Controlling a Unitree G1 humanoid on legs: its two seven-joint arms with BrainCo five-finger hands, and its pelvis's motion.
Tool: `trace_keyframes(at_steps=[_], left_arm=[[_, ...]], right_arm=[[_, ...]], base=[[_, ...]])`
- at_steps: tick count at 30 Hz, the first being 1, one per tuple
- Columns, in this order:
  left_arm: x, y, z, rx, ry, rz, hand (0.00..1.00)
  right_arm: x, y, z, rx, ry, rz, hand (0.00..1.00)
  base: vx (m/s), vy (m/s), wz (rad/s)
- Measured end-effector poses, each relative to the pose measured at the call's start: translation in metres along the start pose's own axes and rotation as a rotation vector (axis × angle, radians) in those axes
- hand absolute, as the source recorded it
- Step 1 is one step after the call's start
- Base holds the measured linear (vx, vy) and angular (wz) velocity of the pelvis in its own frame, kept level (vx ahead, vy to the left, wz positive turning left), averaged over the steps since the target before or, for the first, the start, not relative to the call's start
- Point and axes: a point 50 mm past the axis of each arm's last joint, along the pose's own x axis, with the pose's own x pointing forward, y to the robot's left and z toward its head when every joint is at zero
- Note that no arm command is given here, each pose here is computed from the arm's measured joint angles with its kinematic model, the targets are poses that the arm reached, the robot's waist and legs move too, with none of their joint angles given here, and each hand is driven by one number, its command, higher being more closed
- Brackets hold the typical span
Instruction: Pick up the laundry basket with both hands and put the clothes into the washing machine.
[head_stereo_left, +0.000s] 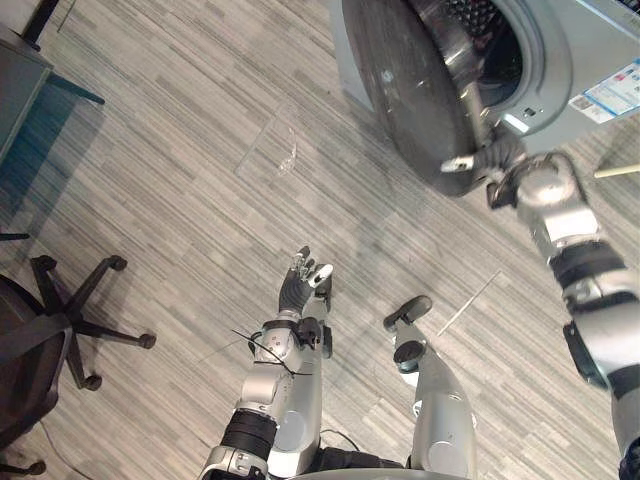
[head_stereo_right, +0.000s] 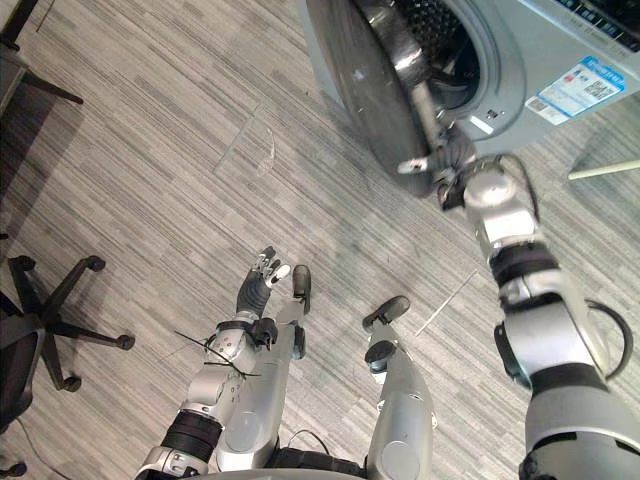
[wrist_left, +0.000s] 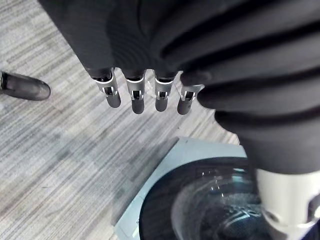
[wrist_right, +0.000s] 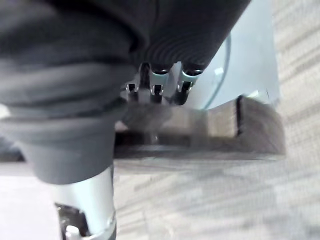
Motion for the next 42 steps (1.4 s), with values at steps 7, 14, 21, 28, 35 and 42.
trace_keyframes(at_steps=[7, 14, 21, 28, 35, 42], left_arm=[[-0.001, 0.037, 0.038, 0.040, -0.148, 0.115, 0.00], [-0.008, 0.072, 0.140, 0.315, -0.548, 0.388, 0.00], [-0.016, -0.018, 0.206, 0.742, -1.000, 0.290, 0.00], [0.045, -0.064, 0.133, 0.450, -0.516, -0.273, 0.00], [0.099, 0.051, 0.142, 0.767, -0.120, -0.092, 0.00], [0.083, 0.109, 0.278, 1.353, -0.316, 0.344, 0.00]], right_arm=[[-0.025, 0.113, -0.083, 0.263, 0.275, 0.529, 0.00], [-0.034, 0.110, -0.112, 0.452, 0.266, 0.334, 0.00], [-0.062, 0.194, -0.155, 0.648, 0.421, 0.326, 0.00], [-0.077, 0.219, -0.169, 0.585, 0.514, 0.355, 0.00], [-0.070, 0.205, -0.158, 0.451, 0.418, 0.364, 0.00], [-0.089, 0.213, -0.136, 0.609, 0.218, 0.340, 0.00]], base=[[0.02, -0.124, 0.21], [0.01, -0.019, -0.04], [-0.09, 0.012, -0.14], [-0.03, 0.027, -0.29], [-0.02, 0.022, -0.26], [0.02, 0.020, -0.24]])
